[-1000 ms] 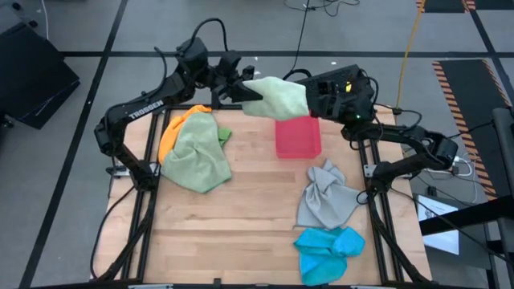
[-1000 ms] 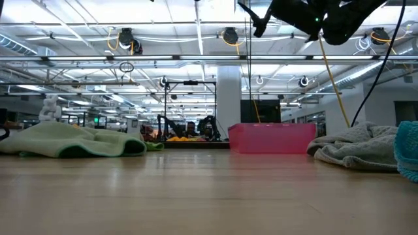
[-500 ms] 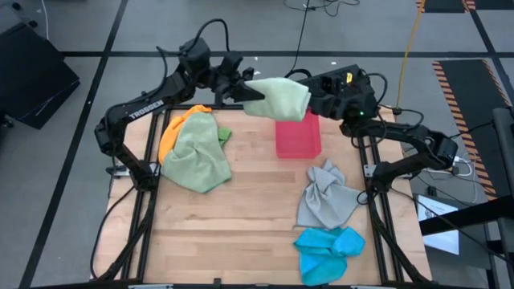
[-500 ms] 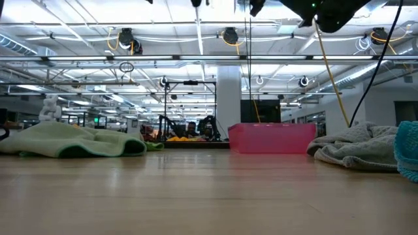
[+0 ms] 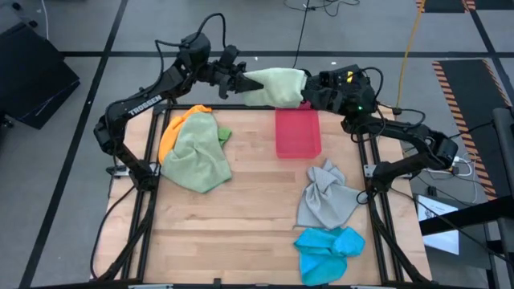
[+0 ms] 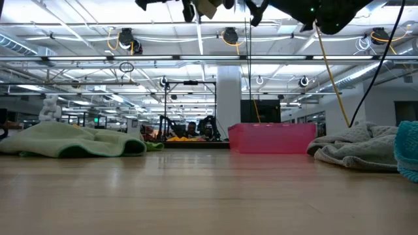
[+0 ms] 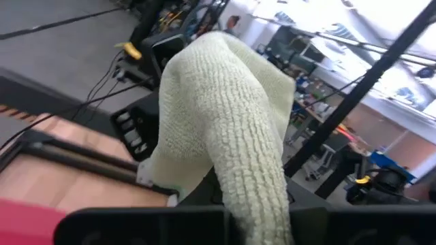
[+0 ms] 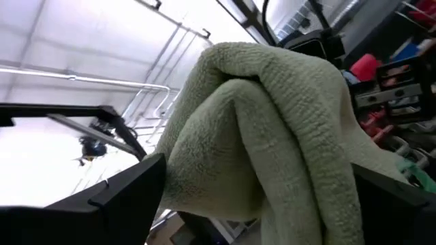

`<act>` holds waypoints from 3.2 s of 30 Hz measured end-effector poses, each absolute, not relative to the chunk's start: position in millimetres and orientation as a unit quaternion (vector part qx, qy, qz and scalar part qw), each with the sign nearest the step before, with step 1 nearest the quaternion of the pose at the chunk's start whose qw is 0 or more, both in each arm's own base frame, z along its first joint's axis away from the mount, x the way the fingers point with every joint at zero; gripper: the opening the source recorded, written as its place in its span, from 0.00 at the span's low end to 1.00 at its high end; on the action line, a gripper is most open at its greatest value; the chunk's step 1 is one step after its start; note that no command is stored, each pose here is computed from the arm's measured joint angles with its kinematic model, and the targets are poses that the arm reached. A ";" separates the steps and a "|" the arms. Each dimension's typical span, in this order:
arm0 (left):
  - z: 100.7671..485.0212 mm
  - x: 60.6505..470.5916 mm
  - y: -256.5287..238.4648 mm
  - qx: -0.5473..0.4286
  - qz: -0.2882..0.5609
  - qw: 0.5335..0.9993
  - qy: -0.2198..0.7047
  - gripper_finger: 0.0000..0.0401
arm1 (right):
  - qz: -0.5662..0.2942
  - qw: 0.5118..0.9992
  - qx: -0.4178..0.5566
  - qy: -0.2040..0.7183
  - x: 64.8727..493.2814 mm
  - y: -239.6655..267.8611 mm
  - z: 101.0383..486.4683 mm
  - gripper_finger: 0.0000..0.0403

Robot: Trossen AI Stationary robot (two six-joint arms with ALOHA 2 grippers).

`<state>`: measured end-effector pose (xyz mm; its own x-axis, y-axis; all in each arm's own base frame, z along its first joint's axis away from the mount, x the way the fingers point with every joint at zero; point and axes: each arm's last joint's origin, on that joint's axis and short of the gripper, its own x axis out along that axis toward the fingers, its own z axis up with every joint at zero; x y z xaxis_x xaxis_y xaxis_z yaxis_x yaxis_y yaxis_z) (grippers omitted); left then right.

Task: Fold microfiber towels
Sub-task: Put the right light green microfiber cloth into the red bin

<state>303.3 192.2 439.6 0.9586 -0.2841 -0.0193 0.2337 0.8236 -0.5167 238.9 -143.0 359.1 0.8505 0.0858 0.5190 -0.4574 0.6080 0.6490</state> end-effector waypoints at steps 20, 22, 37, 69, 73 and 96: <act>417.2 301.4 193.2 -0.254 -0.066 0.957 0.121 0.06 | 0.106 0.864 0.475 -0.133 245.6 -153.1 339.4 0.77; 416.1 301.1 193.0 -0.254 -0.066 0.957 0.126 0.05 | 0.094 0.866 0.477 -0.119 246.9 -154.0 335.5 0.70; 414.4 301.8 195.1 -0.246 -0.010 0.961 0.127 0.07 | 0.022 0.878 0.471 -0.081 240.6 -171.7 320.4 0.05; 380.0 262.4 222.3 -0.302 0.189 0.893 0.276 0.57 | -0.178 0.814 0.546 0.087 171.1 -219.2 269.9 0.04; 379.9 263.6 221.4 -0.294 0.200 0.892 0.278 0.57 | -0.234 0.796 0.549 0.099 170.7 -221.8 259.2 0.04; 382.8 284.2 200.0 -0.284 0.198 0.899 0.268 0.57 | -0.290 0.744 0.581 0.158 202.6 -227.5 203.3 0.04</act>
<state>284.2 200.0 382.8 0.7777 0.2031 -0.5949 -0.5077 0.7610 -0.4039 202.6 -227.5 203.3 0.7826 -0.2475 -0.5711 0.6141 0.1568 0.7735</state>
